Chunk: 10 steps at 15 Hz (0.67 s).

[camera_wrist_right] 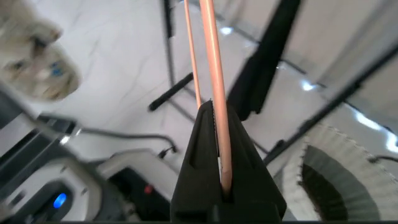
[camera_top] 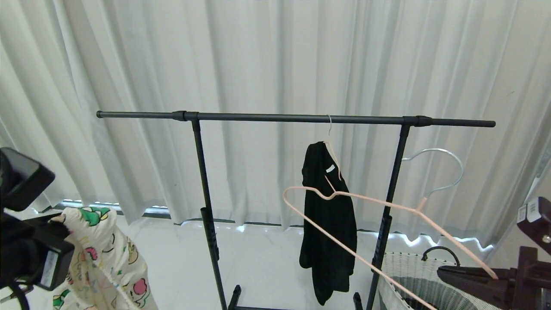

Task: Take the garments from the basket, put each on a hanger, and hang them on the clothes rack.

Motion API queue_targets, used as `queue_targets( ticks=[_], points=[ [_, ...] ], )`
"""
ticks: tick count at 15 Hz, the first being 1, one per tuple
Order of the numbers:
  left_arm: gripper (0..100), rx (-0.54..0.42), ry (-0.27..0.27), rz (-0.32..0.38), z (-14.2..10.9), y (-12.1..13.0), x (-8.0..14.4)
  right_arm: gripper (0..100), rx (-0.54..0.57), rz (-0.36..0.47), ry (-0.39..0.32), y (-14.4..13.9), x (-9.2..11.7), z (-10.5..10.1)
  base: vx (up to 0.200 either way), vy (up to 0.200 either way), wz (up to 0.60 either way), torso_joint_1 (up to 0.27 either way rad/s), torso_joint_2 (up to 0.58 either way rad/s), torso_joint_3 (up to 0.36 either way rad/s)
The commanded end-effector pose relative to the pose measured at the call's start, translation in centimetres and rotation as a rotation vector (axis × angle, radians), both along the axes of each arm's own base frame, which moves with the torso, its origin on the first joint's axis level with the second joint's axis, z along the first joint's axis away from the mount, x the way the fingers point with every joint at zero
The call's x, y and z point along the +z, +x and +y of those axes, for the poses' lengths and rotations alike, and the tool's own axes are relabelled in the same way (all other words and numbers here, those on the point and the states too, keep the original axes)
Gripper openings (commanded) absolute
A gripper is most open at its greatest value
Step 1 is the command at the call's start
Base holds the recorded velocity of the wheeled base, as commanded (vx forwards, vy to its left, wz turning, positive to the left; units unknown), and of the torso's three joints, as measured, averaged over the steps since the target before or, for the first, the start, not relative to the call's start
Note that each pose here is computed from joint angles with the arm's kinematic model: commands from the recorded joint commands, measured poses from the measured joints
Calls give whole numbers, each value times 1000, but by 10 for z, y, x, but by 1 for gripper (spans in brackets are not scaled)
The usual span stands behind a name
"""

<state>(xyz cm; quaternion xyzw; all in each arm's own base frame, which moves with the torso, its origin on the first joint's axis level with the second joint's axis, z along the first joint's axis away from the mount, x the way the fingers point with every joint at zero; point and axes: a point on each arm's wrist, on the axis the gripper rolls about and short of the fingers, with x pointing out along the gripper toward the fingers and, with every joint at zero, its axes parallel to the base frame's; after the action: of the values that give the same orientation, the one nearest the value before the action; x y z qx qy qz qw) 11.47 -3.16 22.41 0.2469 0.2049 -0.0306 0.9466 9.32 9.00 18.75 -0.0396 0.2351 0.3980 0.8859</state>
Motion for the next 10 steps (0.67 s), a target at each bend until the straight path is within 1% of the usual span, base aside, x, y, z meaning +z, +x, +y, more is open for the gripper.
queue_targets(
  ticks=[1,2,4,6,7,8,10],
  points=[
    [0,89,-19,67,-20,55,5,0,107,66,-10,-6,-7,19,0,0,0,0,0,0],
    [0,91,-82,70,-33,69,9,0,155,85,-16,-11,-9,26,0,0,0,0,0,0],
    [0,74,-186,88,-59,85,8,0,220,102,-36,-16,-13,36,0,0,0,0,0,0],
    [0,78,-286,117,-84,95,2,0,247,92,-17,-15,-13,46,0,0,0,0,0,0],
    [0,90,-328,120,-94,97,1,0,257,83,-1,-14,-12,52,0,0,0,0,0,0],
    [0,90,-347,112,-104,99,3,0,258,77,7,-11,-13,57,0,0,0,0,0,0],
    [0,90,-341,109,-110,102,1,0,252,78,17,-8,-14,62,0,0,0,0,0,0]
  ],
)
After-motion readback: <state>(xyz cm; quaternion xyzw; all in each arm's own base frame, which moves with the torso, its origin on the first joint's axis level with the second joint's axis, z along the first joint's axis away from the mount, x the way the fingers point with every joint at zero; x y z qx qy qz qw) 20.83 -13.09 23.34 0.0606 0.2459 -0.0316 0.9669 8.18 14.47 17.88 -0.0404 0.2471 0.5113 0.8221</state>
